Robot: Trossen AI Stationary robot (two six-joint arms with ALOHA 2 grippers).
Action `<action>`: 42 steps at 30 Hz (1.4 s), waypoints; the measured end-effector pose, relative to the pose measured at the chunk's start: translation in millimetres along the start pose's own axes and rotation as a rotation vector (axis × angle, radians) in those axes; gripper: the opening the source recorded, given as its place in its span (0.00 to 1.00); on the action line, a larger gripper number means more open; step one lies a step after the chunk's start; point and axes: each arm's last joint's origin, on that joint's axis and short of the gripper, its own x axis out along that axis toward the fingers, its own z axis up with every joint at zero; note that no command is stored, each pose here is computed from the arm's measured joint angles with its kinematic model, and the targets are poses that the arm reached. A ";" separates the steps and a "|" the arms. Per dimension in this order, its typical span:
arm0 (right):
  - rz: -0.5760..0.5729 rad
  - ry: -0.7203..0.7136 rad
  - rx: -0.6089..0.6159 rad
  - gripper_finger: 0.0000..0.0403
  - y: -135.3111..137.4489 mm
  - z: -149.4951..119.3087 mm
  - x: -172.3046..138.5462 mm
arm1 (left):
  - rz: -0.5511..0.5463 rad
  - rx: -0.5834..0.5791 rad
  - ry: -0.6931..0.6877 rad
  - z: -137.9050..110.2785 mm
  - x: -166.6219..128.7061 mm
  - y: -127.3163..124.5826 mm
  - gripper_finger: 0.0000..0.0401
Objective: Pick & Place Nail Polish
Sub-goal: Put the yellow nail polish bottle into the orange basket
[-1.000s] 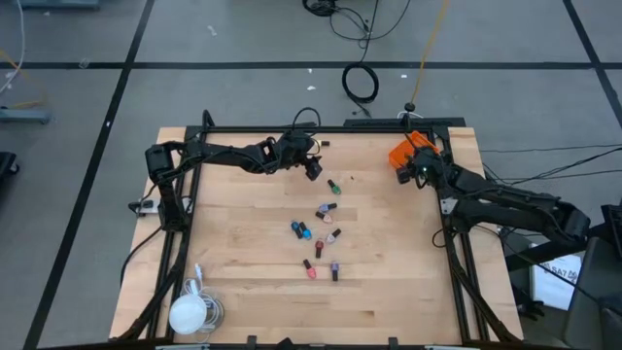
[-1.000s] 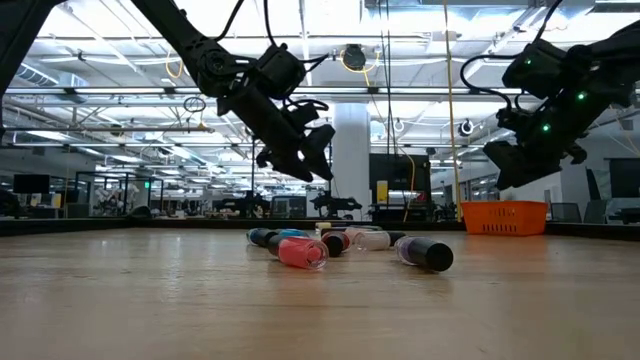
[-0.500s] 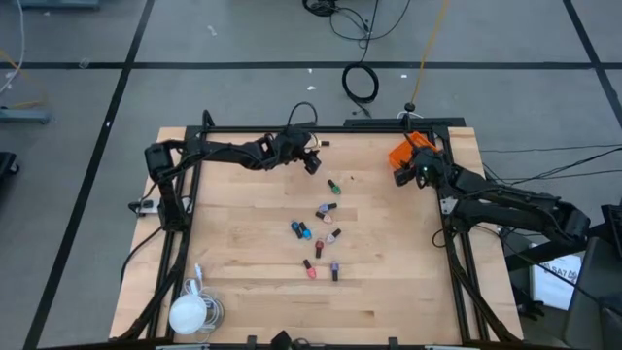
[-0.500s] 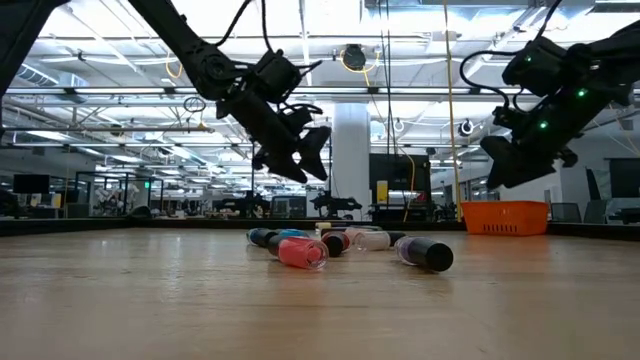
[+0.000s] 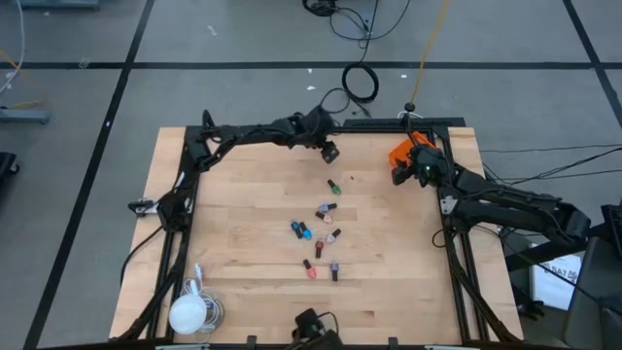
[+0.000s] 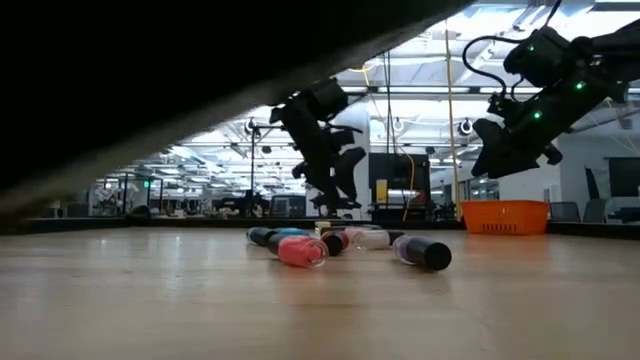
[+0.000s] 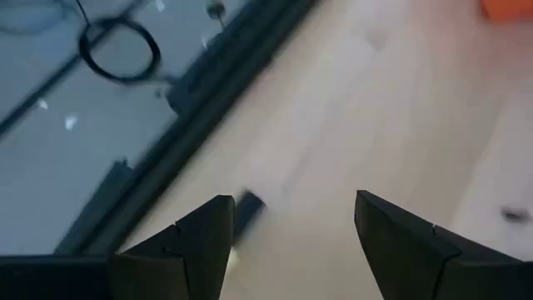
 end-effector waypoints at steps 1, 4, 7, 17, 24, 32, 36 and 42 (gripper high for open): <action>0.006 -0.006 0.002 0.49 0.1 0.6 -0.5 | 0.001 0.001 0.029 -0.8 0.1 -0.6 0.60; 0.010 -0.019 0.004 0.49 0.3 1.9 -1.0 | 0.012 -0.036 0.134 -8.4 1.0 2.7 0.57; 0.037 -0.043 0.006 0.49 2.0 4.8 -0.6 | 0.017 -0.032 0.153 -5.5 -7.6 5.9 0.54; 0.291 -0.216 -0.083 0.49 24.2 42.9 16.5 | -0.274 0.040 -0.023 27.7 -72.3 -14.1 0.45; 0.445 -0.076 -0.223 0.49 43.6 84.7 77.7 | -0.329 0.216 -0.280 54.1 -169.3 -44.7 0.41; 0.515 0.103 -0.400 0.49 57.4 125.6 158.4 | -0.360 0.289 -0.509 43.3 -274.8 -56.9 0.41; 0.524 0.162 -0.494 0.49 65.5 129.7 187.8 | -0.300 0.267 -0.575 32.3 -304.7 -55.7 0.41; 0.560 0.224 -0.530 0.49 74.2 119.7 221.7 | -0.192 0.240 -0.597 20.7 -325.7 -50.7 0.41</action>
